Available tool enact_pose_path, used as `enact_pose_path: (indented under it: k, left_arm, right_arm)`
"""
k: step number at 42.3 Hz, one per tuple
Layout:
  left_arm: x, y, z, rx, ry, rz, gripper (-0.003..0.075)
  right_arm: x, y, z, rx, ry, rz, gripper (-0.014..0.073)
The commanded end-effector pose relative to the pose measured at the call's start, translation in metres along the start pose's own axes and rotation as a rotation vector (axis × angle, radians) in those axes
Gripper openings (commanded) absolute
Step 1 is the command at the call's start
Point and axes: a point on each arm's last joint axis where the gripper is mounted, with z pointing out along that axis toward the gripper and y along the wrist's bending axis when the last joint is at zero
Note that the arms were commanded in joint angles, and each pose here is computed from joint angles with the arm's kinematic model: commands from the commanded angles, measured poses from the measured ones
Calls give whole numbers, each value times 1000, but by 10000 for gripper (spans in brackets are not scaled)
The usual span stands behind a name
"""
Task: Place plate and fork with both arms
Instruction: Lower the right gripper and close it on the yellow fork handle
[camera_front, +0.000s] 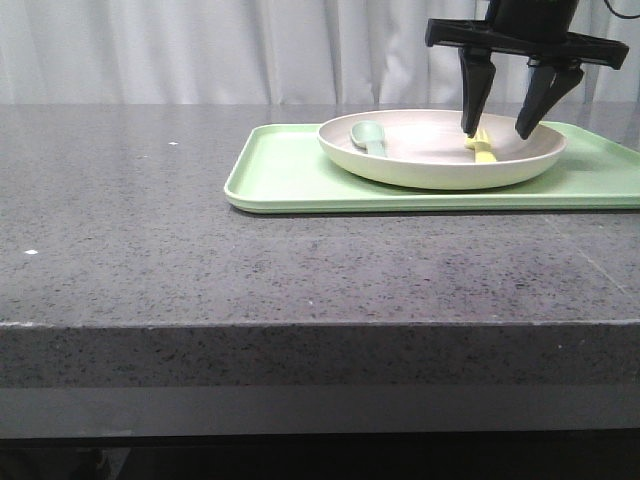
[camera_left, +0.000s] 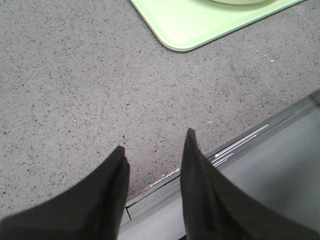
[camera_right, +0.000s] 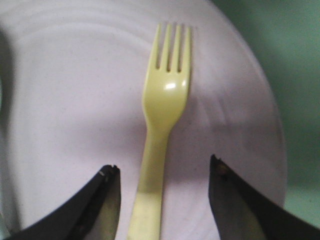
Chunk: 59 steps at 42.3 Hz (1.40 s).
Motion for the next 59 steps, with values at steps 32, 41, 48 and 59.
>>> enact_pose_path:
  k: [32,41,48,59]
  left_arm:
    - [-14,1,-7,-21,-120,-4,250]
    - [-14,1,-7,-21,-120,-4,250]
    - [-14,1,-7,-21,-120,-4,250]
    - [-14,1,-7,-21,-120,-4,250]
  right_arm:
    - [-4,9,-11,-22,-60,-19,400]
    - [-4,9,-11,-21,-57,-20,244]
    - [-3,9,-11,-19,-52,-31,157]
    - [-3,9,-11,-18,-47,-36,109]
